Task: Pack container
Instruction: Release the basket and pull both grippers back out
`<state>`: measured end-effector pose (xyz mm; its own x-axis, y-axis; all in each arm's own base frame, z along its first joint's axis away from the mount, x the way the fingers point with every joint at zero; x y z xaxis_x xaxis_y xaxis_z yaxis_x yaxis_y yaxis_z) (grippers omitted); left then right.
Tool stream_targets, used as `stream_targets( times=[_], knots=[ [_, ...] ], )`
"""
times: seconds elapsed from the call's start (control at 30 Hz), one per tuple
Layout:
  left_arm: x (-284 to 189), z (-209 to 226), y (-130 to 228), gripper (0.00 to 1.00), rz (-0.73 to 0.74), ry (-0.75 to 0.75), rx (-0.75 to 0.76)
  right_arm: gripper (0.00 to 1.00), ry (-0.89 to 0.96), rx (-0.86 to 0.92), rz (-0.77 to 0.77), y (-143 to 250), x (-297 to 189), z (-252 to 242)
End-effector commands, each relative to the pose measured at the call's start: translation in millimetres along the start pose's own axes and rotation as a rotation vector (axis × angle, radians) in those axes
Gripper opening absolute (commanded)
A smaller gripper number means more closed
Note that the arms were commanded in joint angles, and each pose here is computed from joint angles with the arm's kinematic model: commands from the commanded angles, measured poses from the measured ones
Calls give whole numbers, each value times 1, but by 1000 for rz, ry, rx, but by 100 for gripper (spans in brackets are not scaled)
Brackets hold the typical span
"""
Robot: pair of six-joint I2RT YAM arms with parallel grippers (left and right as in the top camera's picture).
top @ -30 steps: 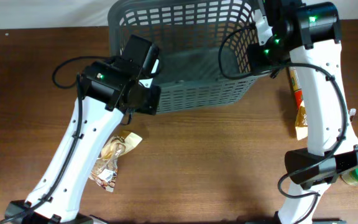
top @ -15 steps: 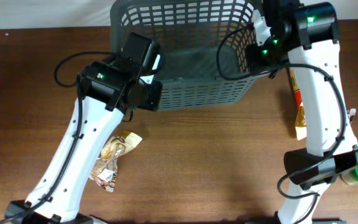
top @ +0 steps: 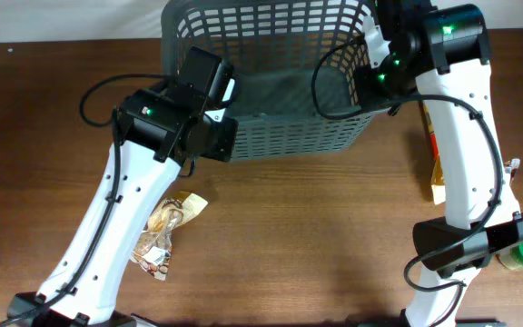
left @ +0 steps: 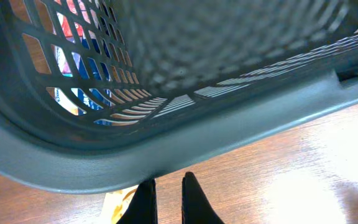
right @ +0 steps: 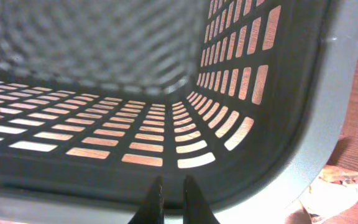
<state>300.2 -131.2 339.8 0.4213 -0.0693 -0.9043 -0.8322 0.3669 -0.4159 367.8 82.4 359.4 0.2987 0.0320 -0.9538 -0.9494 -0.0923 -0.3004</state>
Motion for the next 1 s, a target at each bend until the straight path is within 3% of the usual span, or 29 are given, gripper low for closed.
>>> stream_targets(
  times=[0.0, 0.33, 0.6, 0.67, 0.7, 0.77, 0.8, 0.83, 0.9, 0.93, 0.97],
  knots=[
    [-1, 6, -4, 2, -18, -27, 7, 4, -4, 0, 2, -1, 0, 4],
    [-3, 6, -2, 3, -9, -26, 16, 4, -5, 0, -6, 0, -2, 4],
    [-36, 10, 5, 4, -88, -24, 21, 4, -23, 17, -160, 1, -47, 1],
    [-55, 12, 9, 4, -136, -25, 15, 7, -25, 43, -231, 6, -69, -3],
    [-66, 14, 11, 6, -166, -34, 11, 17, -9, 62, -265, 8, -80, -7],
    [-89, 21, 19, 16, -218, -85, -2, 30, 55, 127, -334, 16, -100, -20],
    [-100, 26, 24, 26, -240, -127, -11, 37, 97, 171, -370, 22, -112, -30],
    [-113, 32, 31, 45, -262, -185, -23, 64, 135, 213, -405, 29, -124, -40],
    [-128, 41, 42, 69, -284, -264, -44, 99, 166, 288, -457, 42, -143, -58],
    [-140, 51, 52, 99, -298, -339, -74, 99, 185, 372, -496, 53, -157, -73],
    [-145, 57, 58, 99, -301, -374, -93, 99, 195, 430, -518, 60, -164, -82]
  ],
)
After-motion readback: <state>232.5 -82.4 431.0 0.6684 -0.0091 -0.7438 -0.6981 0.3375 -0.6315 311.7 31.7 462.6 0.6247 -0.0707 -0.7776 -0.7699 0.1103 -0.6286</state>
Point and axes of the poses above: each gripper's point midway between its finger pads, its own x axis out along the fingers, its own z axis along the line the jaws close on, y = z × x, the point moved 9 cm from there along -x, back along the fingers, and after that the axes turned 7 degrees about x, right-handed, at the moved point
